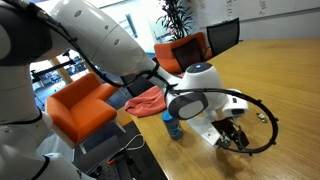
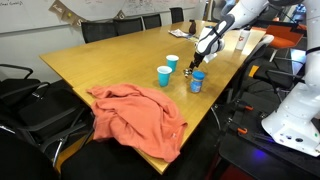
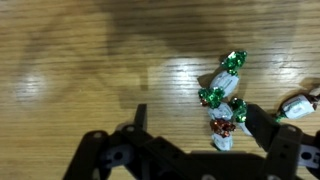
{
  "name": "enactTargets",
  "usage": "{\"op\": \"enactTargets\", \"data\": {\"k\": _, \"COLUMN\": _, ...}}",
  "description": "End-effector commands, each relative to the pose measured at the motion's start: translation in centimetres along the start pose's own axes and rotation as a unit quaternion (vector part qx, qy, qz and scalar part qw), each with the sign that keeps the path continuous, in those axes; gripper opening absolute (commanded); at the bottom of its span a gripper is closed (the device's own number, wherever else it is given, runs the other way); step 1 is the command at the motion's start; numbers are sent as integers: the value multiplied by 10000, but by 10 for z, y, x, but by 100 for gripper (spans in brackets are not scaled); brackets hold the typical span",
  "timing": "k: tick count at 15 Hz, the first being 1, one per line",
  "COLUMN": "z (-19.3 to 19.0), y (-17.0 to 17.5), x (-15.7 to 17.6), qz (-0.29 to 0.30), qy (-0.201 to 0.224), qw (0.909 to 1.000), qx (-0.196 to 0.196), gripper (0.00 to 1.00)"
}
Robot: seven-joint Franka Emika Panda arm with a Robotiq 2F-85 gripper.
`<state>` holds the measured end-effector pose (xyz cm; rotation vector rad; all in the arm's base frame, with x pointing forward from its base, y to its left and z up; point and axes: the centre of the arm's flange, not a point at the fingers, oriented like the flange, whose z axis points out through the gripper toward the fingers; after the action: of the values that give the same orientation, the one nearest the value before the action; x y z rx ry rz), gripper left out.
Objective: Pour the sweets out of the left cup onto the table then put two sweets back in the cup
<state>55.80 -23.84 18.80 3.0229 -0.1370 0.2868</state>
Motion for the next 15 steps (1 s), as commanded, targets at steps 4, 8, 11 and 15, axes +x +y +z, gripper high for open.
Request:
{"op": "enactTargets", "data": {"k": 4, "z": 7, "y": -8, "x": 7, "qz": -79, "qy": 92, "qw": 9999, "qx": 60, "gripper": 100}}
{"op": "enactTargets", "data": {"k": 8, "z": 13, "y": -11, "x": 7, "qz": -97, "qy": 44, "qw": 9999, "qx": 67, "gripper": 100}}
{"op": "enactTargets", "data": {"k": 11, "z": 16, "y": -12, "x": 6, "qz": -102, "qy": 26, "qw": 9999, "qx": 69, "gripper": 70}}
{"op": "enactTargets", "data": {"k": 15, "z": 17, "y": -11, "x": 6, "qz": -115, "qy": 26, "qw": 9999, "qx": 63, "gripper": 45}}
